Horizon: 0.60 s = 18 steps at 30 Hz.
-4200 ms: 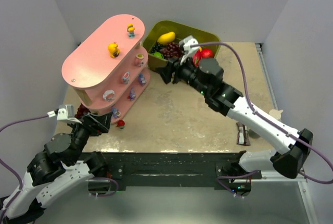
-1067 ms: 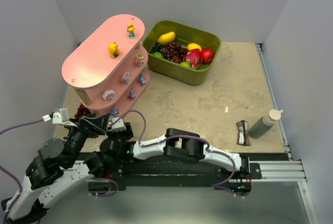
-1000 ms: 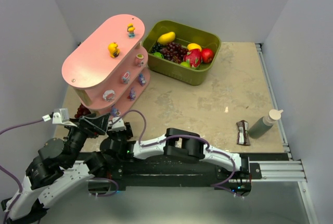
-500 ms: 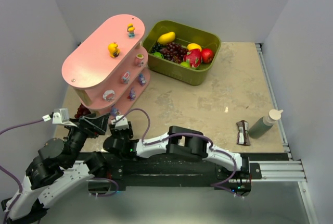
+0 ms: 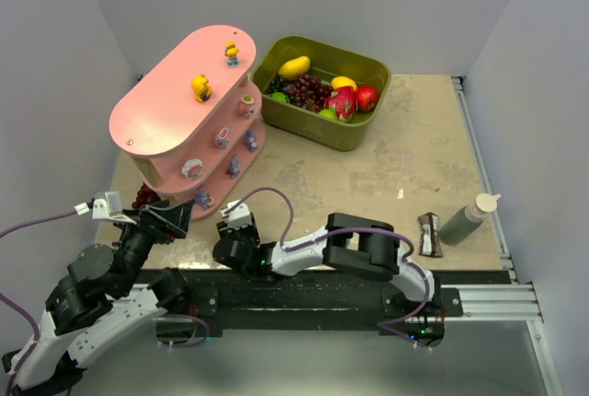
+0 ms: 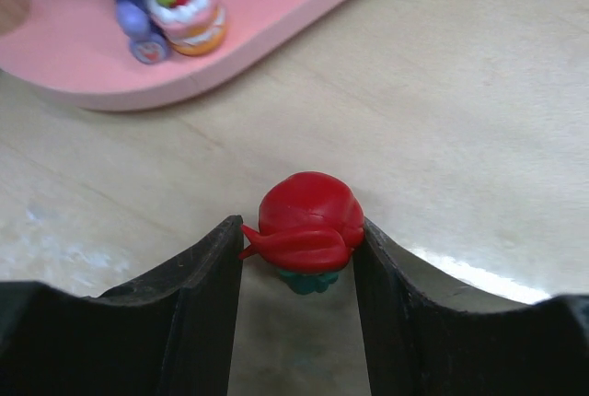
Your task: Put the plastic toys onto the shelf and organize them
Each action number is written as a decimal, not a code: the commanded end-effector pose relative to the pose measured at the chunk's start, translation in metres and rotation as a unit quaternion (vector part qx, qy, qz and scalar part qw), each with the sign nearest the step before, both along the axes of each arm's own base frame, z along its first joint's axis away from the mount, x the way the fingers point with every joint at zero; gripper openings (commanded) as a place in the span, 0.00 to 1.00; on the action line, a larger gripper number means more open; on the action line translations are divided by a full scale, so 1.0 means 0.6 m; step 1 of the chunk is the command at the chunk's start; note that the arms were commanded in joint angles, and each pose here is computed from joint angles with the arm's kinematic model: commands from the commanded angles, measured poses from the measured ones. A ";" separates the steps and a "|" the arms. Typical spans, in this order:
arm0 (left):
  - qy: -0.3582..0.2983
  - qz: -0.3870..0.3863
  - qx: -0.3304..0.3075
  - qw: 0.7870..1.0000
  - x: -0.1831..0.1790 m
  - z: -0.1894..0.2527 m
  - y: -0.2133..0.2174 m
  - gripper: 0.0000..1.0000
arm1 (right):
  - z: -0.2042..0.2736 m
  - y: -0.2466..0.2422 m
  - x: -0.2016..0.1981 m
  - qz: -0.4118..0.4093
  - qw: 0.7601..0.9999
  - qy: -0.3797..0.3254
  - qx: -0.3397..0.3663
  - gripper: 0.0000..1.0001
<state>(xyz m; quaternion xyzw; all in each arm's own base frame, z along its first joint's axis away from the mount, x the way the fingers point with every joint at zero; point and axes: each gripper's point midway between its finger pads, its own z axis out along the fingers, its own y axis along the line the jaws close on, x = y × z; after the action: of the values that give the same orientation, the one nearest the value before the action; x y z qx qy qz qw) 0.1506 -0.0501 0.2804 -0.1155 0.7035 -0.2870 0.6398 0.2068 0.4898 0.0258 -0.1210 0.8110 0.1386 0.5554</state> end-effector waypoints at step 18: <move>-0.014 0.034 -0.038 0.999 -0.008 0.012 0.037 0.86 | 0.312 -0.108 0.007 0.101 0.993 -0.030 0.046 0.19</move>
<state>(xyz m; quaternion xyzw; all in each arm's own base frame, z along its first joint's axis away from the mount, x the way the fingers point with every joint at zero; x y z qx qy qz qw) 0.1520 -0.0458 0.2783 -0.1243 0.7047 -0.2770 0.6412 0.2119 0.4413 0.1752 -0.1680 0.7833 0.2257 0.5543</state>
